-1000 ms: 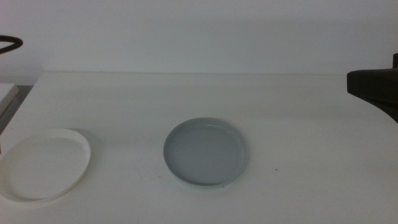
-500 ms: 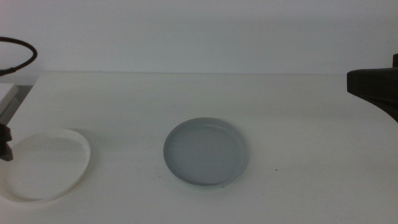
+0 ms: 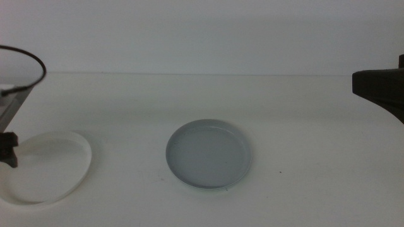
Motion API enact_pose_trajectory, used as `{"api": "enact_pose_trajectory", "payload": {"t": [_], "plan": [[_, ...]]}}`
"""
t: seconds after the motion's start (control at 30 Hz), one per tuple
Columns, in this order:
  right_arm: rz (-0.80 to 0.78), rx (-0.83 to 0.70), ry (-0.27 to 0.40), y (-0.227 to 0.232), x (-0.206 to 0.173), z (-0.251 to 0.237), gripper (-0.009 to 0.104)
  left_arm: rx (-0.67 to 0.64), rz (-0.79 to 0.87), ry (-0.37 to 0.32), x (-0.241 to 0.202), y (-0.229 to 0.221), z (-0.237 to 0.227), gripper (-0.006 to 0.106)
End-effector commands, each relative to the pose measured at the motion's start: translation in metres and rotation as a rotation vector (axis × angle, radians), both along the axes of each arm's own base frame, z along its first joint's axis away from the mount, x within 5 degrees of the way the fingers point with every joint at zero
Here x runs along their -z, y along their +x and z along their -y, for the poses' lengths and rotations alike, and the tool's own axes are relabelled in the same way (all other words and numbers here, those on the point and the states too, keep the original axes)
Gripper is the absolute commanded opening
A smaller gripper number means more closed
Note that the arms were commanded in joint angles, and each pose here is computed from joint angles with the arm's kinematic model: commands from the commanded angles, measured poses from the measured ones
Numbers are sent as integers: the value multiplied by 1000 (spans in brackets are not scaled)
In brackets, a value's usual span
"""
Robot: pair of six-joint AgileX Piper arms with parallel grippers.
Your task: Stack the three bowls on top of each other.
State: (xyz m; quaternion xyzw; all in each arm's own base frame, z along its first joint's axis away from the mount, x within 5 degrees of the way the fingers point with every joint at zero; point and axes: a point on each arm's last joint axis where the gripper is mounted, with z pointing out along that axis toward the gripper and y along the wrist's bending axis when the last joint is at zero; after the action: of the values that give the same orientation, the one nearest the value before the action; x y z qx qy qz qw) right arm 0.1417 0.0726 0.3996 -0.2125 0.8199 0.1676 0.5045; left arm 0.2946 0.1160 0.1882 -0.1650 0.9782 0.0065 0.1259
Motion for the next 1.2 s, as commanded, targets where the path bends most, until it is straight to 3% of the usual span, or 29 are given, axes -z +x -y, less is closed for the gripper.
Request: {"api": "enact_pose_trajectory", "payload": {"t": [0.0,0.17,0.33,0.43,0.67,0.8,0.93,1.07,1.17], "plan": [[8,11,9,0,0,1,91,41,17,18,9,10,-4,93],[8,11,9,0,0,1,91,95,14,35,24,21,-9,87],[8,11,9,0,0,1,91,123,-2,37,37,24,-10,71],[8,11,9,0,0,1,91,127,-6,36,38,25,-11,54],[8,11,9,0,0,1,91,136,-22,28,36,22,-9,-2],[8,11,9,0,0,1,91,142,-18,11,15,20,-7,-2],[8,11,9,0,0,1,91,143,40,-52,-35,21,8,-2],[8,11,9,0,0,1,91,236,172,-137,-98,33,52,-2],[8,11,9,0,0,1,91,343,213,-164,-127,45,97,-2]]}}
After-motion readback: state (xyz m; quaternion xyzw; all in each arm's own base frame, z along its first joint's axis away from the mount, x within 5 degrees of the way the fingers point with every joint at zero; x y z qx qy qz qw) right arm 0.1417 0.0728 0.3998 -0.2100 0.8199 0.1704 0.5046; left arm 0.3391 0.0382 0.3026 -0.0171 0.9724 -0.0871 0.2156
